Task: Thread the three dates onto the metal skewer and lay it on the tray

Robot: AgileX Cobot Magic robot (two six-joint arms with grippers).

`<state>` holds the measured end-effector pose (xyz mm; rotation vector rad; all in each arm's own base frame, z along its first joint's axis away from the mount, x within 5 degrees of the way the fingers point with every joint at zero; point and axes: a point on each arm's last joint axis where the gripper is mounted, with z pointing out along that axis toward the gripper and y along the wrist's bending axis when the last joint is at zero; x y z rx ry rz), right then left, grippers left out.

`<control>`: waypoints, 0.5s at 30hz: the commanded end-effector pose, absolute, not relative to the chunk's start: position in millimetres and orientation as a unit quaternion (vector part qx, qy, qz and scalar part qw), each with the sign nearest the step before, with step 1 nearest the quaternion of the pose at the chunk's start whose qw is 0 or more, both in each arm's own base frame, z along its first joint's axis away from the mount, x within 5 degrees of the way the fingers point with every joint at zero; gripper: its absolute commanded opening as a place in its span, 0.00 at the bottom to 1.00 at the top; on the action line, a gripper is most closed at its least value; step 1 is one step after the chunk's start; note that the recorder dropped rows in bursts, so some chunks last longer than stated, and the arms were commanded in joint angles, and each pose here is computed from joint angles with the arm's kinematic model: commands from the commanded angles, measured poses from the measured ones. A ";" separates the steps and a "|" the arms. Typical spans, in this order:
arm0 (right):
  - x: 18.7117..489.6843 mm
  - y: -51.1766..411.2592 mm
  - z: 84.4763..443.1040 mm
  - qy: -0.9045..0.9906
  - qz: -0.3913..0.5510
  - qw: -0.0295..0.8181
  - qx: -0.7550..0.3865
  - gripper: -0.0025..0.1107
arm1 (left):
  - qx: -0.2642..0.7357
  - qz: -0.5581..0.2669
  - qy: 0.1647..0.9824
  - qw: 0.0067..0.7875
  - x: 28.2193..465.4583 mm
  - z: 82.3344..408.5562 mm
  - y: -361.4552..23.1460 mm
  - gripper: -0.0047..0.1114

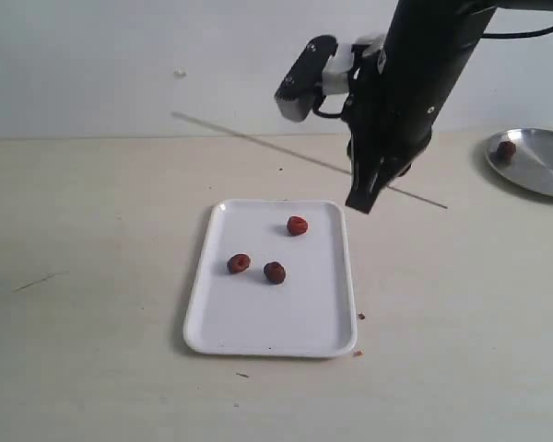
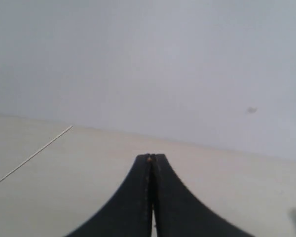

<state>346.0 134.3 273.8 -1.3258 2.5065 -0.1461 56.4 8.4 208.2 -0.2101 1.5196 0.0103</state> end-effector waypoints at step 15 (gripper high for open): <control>407.7 9.8 245.4 0.962 -0.027 0.239 -0.133 0.02 | 0.101 -0.108 0.572 0.807 146.1 362.3 -16.9 0.04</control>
